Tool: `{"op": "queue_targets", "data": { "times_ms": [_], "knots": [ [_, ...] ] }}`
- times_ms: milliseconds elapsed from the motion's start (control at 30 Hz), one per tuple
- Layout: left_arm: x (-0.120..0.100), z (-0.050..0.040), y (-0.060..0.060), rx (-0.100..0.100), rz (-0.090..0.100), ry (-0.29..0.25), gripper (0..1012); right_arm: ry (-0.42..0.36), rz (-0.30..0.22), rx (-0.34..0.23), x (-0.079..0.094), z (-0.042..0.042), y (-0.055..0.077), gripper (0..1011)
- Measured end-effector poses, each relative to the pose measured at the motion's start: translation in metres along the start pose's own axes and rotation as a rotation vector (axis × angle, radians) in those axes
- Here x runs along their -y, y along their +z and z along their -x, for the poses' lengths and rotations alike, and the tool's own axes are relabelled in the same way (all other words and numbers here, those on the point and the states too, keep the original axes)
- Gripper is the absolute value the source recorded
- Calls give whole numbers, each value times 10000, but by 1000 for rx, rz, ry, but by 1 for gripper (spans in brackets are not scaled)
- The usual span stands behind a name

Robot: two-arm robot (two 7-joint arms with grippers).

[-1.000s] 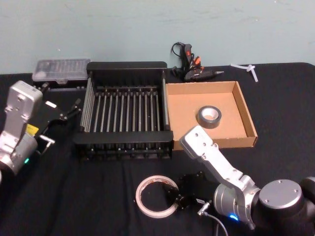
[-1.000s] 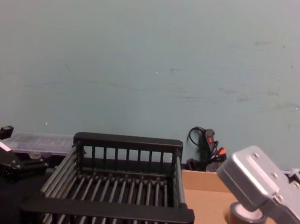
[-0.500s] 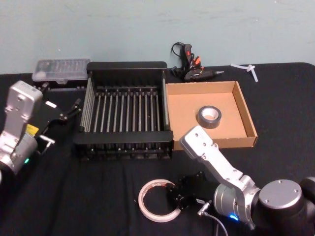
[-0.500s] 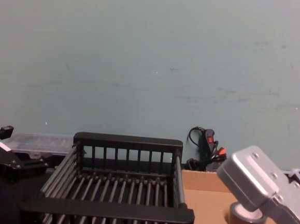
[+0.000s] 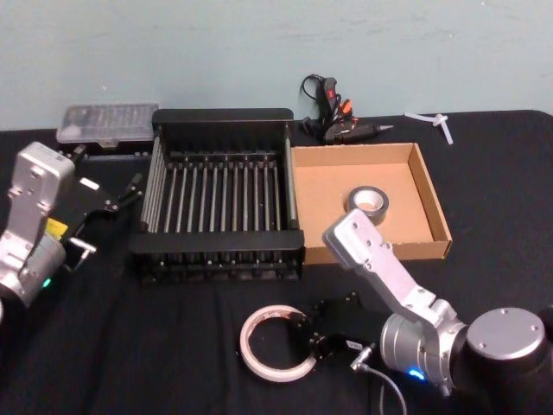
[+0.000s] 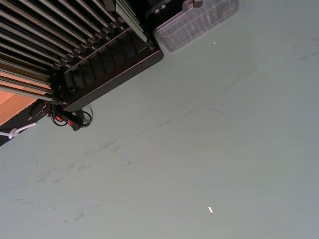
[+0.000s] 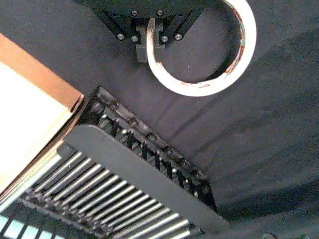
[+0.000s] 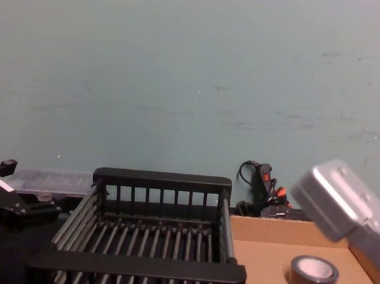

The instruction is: Pick up the white tape and place it into the black box , Pick up the silver tape and place it into the brown box.

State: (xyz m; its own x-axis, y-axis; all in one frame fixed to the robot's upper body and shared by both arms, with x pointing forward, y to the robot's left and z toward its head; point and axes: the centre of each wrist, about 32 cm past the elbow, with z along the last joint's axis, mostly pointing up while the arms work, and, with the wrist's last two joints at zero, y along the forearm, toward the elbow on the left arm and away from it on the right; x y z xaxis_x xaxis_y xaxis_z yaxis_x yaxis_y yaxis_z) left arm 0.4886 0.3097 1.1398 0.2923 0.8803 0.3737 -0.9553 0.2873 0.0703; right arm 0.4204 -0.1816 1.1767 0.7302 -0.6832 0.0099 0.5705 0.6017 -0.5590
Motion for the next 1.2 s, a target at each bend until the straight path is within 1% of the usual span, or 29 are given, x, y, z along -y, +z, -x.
{"op": "queue_targets", "data": {
  "times_ms": [100, 133, 167, 267, 367, 600, 833, 867, 1033, 1200],
  "knots": [
    [0, 0, 0, 0, 0, 0, 1001, 0, -20, 2, 36, -16, 31, 99],
    [0, 0, 0, 0, 0, 0, 1001, -1, -34, 7, 61, -27, 56, 99],
    [0, 0, 0, 0, 0, 0, 1002, -1, -34, 7, 61, -27, 56, 99],
    [0, 0, 0, 0, 0, 0, 1001, -5, -65, 18, 107, -51, 108, 98],
    [0, 0, 0, 0, 0, 0, 1001, -10, -105, 30, 164, -86, 186, 98],
    [0, 0, 0, 0, 0, 0, 1001, -6, -161, 54, 242, -140, 317, 98],
    [0, 0, 0, 0, 0, 0, 1001, -15, -206, 74, 269, -194, 429, 98],
    [0, 0, 0, 0, 0, 0, 1001, -15, -206, 74, 269, -194, 429, 98],
    [0, 0, 0, 0, 0, 0, 1001, -43, -236, 85, 252, -259, 508, 99],
    [0, 0, 0, 0, 0, 0, 1001, -78, -266, 95, 191, -334, 597, 98]
  ]
}}
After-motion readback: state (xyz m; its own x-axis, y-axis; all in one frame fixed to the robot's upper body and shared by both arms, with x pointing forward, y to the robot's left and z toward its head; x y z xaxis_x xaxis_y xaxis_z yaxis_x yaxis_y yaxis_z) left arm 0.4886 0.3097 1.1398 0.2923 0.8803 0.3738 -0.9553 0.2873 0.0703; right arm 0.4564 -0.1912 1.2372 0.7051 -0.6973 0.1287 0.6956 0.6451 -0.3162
